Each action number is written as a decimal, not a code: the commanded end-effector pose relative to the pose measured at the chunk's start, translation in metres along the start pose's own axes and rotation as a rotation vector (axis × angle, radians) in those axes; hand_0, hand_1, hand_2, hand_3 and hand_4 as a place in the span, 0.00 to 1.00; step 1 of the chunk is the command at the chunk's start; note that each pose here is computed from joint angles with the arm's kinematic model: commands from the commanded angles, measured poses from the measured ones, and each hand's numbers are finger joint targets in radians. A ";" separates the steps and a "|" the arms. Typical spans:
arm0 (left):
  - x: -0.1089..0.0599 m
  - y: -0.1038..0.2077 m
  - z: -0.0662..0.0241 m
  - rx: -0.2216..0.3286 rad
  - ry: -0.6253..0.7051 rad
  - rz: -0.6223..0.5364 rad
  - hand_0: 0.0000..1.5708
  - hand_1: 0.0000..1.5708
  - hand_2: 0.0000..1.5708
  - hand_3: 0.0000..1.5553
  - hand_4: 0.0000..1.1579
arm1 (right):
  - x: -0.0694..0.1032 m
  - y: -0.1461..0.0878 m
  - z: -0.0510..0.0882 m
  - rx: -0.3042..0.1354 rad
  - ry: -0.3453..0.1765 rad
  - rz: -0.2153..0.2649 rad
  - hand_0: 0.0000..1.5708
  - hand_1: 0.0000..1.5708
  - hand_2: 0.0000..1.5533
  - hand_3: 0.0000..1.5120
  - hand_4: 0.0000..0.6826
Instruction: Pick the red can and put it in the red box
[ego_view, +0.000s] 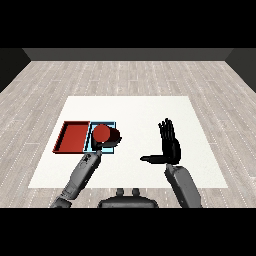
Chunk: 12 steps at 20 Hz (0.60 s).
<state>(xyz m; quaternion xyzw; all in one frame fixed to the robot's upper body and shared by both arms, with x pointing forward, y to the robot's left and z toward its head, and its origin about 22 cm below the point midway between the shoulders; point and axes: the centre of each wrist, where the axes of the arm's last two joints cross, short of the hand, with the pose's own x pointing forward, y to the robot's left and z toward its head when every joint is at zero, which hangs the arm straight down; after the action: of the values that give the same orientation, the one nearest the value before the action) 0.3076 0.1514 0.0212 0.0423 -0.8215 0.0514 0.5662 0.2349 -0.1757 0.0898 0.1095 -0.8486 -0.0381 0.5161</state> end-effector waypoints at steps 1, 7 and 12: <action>0.006 0.018 -0.0044 0.062 -0.013 -0.074 1.00 1.00 1.00 0.95 0.97 | -0.008 -0.022 0.037 -0.042 0.012 0.028 0.00 0.00 0.00 0.00 0.00; 0.010 0.097 -0.0480 0.127 0.026 -0.234 1.00 1.00 1.00 0.96 0.96 | 0.003 -0.069 0.032 -0.111 0.056 0.077 0.00 0.00 0.00 0.00 0.00; 0.009 0.168 -0.0636 0.180 0.181 -0.451 1.00 1.00 0.98 0.95 0.96 | -0.015 -0.074 0.048 -0.139 0.073 0.046 0.00 0.00 0.00 0.00 0.00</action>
<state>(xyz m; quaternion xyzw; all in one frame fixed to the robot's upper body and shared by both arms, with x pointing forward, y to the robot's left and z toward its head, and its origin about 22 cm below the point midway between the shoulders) 0.3312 0.2774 0.0430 0.2178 -0.7741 0.0080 0.5944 0.2111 -0.2369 0.0526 0.0597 -0.8317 -0.0697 0.5476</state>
